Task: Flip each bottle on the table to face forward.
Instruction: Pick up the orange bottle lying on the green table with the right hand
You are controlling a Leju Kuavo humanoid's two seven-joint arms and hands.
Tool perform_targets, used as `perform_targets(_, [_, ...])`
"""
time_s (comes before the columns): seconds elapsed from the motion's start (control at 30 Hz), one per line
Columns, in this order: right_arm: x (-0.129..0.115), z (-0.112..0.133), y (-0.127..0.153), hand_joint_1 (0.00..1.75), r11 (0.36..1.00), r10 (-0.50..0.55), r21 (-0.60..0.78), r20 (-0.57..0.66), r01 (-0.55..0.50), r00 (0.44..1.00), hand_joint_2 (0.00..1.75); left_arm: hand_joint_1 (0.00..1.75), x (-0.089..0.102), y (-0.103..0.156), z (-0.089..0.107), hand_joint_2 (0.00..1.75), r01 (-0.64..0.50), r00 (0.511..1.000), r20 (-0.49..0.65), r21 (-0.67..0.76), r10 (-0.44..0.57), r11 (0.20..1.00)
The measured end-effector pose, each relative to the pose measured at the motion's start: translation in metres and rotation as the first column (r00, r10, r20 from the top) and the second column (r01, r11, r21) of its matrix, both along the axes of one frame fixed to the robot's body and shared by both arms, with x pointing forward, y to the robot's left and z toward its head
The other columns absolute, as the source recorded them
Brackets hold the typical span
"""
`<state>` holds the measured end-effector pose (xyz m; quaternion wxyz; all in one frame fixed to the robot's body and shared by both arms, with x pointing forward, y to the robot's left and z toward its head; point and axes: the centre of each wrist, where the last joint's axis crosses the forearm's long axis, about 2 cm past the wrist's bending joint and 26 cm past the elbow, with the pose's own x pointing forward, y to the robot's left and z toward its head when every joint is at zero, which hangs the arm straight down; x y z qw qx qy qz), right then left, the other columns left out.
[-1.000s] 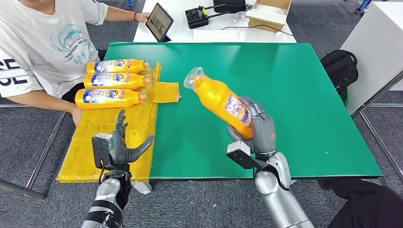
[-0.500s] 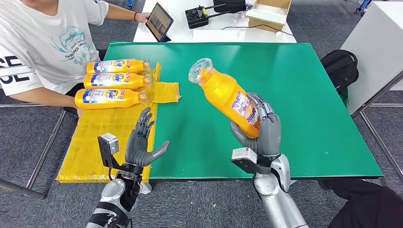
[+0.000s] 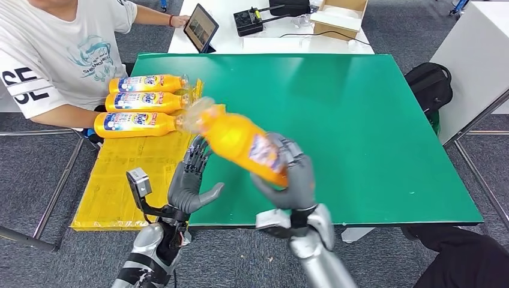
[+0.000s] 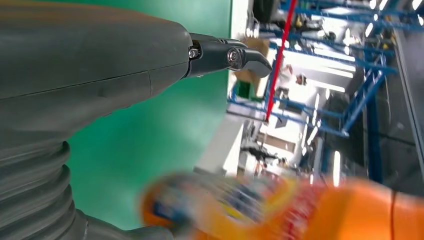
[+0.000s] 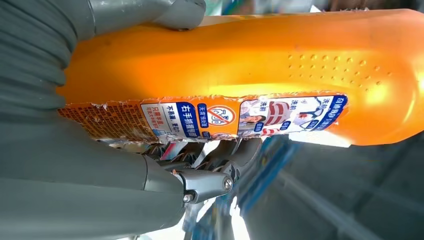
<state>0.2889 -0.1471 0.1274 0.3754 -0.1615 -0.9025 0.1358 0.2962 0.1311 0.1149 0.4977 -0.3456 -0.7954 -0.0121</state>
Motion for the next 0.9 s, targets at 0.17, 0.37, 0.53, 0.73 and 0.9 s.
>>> perform_targets(0.17, [-0.011,-0.014,0.036,1.75,0.997,0.063,-0.029,-0.047,-0.065,0.997,1.75,0.0,0.001,-0.007,0.004,1.75,0.035,0.999,0.014,-0.01,-0.035,0.999])
perform_targets(0.37, [-0.013,-0.02,0.039,1.75,0.996,0.07,-0.052,-0.111,-0.076,0.991,1.75,0.0,0.001,-0.014,0.005,1.75,0.06,0.998,0.02,-0.022,-0.06,0.998])
perform_targets(0.53, [-0.017,-0.03,0.043,1.75,0.988,0.121,-0.078,-0.174,-0.136,0.977,1.75,0.0,0.0,-0.017,0.007,1.75,0.056,0.998,0.024,-0.038,-0.055,0.998])
perform_targets(0.73, [-0.017,-0.035,0.05,1.75,0.985,0.135,-0.074,-0.223,-0.155,0.966,1.75,0.0,-0.006,-0.013,0.006,1.75,0.031,0.999,0.018,-0.046,-0.03,0.998])
perform_targets(0.9, [-0.018,-0.039,0.05,1.75,0.984,0.137,-0.072,-0.263,-0.16,0.955,1.75,0.0,-0.008,-0.011,0.005,1.75,0.027,1.0,0.008,-0.048,-0.027,0.998])
